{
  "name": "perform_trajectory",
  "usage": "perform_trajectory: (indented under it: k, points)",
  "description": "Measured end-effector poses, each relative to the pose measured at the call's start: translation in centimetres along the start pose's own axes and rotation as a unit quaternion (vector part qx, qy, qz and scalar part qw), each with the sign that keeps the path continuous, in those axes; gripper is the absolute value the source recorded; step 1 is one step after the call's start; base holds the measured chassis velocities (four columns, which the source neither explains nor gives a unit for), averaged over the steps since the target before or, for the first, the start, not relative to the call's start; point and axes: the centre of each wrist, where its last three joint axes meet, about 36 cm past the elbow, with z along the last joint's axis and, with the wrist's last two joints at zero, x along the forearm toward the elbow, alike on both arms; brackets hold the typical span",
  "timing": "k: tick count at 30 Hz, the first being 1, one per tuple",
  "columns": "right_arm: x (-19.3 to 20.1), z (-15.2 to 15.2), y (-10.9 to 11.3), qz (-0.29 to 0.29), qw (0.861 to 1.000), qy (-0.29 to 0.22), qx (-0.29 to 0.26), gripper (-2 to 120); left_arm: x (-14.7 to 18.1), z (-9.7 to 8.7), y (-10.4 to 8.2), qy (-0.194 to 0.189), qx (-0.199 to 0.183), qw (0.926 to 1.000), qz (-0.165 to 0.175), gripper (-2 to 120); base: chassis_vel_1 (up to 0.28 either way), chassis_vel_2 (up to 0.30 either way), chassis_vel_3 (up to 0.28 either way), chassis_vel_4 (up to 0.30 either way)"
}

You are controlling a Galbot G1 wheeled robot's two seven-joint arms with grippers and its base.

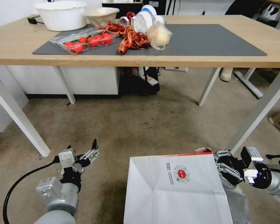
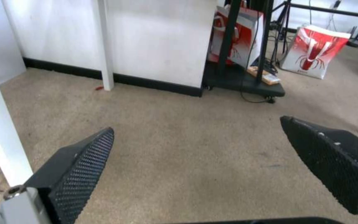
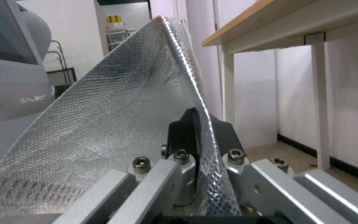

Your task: Pick up the food delivery bag from the floor and place it on the table.

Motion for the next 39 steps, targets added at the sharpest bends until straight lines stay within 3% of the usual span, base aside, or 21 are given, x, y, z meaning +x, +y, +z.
perform_trajectory:
  k: [39]
  points:
    - [-0.9, 1.1, 0.4, -0.006, 1.000, -0.001, -0.001, 0, 0.4, -0.6, -0.1, -0.003, -0.002, 1.0000, 0.008, 100, 0.000, 0.000, 0.000, 0.000]
